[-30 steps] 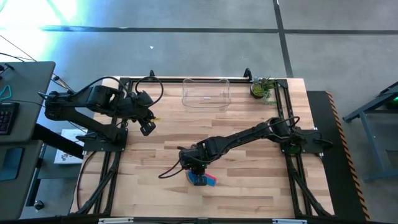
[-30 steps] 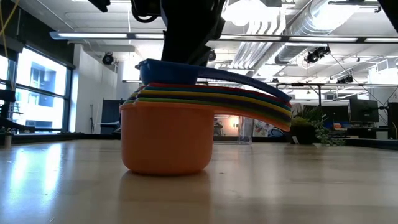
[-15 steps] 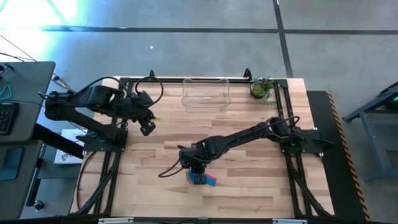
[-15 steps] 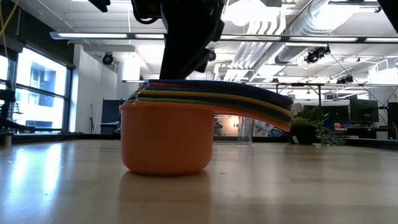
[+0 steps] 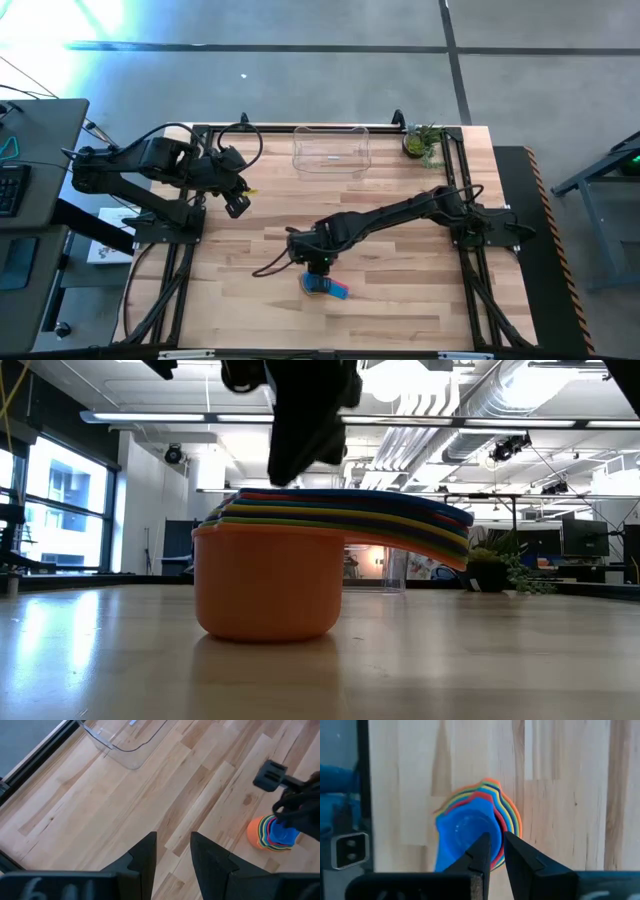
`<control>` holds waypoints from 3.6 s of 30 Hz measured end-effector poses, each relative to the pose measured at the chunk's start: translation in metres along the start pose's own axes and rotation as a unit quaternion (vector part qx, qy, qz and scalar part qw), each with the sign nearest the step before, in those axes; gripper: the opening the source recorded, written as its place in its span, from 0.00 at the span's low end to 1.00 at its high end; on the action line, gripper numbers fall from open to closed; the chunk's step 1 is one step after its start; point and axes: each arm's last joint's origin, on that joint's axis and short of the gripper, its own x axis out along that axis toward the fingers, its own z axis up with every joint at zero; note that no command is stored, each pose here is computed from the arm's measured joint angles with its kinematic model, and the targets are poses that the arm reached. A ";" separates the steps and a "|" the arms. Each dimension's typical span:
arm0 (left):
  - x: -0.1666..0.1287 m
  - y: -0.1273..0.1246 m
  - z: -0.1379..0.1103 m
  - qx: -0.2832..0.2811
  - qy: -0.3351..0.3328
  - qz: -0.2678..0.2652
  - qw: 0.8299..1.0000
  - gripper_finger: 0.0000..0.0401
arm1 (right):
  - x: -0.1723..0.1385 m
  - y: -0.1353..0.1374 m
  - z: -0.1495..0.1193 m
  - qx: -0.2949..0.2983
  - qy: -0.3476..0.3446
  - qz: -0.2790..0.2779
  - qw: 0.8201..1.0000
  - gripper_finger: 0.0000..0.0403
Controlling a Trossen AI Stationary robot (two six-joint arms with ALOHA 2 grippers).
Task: Nest measuring cups in basket
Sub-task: Stack the blue measuring cup in the pink measuring cup, then put the nest measuring cups into the transparent bin
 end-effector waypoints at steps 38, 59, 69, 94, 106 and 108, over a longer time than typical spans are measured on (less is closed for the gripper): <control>-0.002 -0.006 -0.005 0.085 0.018 -0.033 0.996 0.27 | 0.029 0.103 -0.056 0.314 0.030 -0.022 0.949 0.11; -0.002 -0.006 -0.005 0.084 0.017 -0.033 0.996 0.27 | 0.029 0.079 -0.055 0.331 0.060 -0.071 0.939 0.11; -0.002 -0.006 -0.005 0.084 0.017 -0.033 0.996 0.28 | 0.005 0.086 -0.037 0.311 0.029 -0.036 0.949 0.11; -0.007 -0.015 -0.013 0.111 0.021 -0.055 0.992 0.28 | -0.077 0.036 -0.009 0.226 0.038 -0.100 0.968 0.11; -0.007 -0.015 -0.013 0.109 0.019 -0.051 0.993 0.28 | -0.091 -0.013 -0.003 0.159 0.096 -0.085 0.979 0.26; -0.007 -0.015 -0.013 0.108 0.018 -0.051 0.993 0.28 | -0.093 -0.023 -0.001 0.145 0.098 -0.079 0.981 0.32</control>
